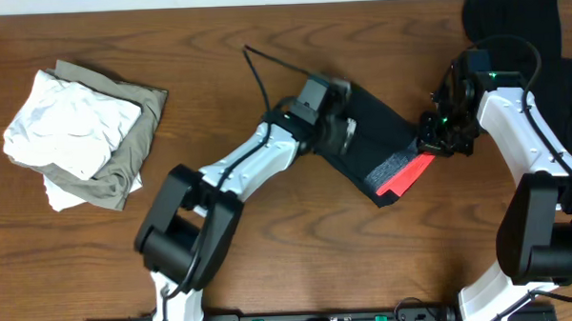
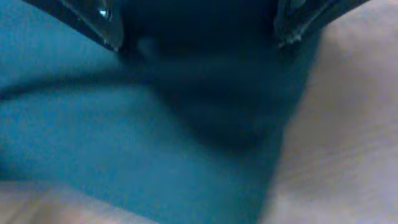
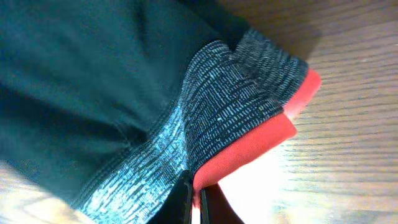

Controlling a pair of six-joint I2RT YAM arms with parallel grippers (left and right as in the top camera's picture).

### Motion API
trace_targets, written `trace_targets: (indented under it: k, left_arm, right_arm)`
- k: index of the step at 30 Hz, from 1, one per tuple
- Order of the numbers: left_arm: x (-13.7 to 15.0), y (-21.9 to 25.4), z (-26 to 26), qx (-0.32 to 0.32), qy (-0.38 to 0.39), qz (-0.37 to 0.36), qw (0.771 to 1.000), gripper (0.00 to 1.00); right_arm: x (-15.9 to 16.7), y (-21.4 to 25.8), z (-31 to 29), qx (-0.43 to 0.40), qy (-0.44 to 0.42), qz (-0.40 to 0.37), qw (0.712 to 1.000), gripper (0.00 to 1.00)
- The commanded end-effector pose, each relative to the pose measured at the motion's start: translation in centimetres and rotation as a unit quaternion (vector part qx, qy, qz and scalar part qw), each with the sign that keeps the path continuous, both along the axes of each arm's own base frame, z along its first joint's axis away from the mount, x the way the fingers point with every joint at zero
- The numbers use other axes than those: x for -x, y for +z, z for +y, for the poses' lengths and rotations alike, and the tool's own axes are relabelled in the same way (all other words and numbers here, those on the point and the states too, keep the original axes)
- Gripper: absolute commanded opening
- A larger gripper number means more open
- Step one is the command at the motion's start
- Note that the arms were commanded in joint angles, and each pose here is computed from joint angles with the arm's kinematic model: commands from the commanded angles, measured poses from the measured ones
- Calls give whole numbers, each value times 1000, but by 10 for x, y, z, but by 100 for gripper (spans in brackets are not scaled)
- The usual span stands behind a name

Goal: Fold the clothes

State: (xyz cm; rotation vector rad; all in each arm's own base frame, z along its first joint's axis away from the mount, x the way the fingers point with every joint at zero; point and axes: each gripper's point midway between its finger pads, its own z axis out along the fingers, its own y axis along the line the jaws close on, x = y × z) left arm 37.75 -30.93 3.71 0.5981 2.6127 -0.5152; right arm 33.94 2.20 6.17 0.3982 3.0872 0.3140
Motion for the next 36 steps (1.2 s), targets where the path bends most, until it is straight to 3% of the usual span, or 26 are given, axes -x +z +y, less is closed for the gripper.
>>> trace_targets:
  k: [1, 12, 18, 27, 32, 36]
  left_arm:
    - [16, -24, 11, -32, -6, 44, 998, 80]
    - [65, -48, 42, -96, 9, 158, 983, 79]
    - [92, -44, 31, -56, 8, 233, 971, 71]
    - [140, -25, 18, 1, 38, 379, 924, 70]
    - [128, -12, 30, -16, 32, 333, 942, 64]
    - [92, 25, 50, -34, 59, 218, 974, 64]
  right_arm:
    - [3, -6, -13, 40, -3, 10, 999, 8]
    - [9, -25, -12, 40, -3, 10, 999, 9]
    - [2, -26, -9, 30, 4, -8, 1000, 8]
    - [-2, -30, 12, 19, 34, -24, 999, 8]
    - [-9, -29, 11, 28, 37, -40, 998, 2]
    - [-16, -19, -2, 36, 27, -48, 998, 2]
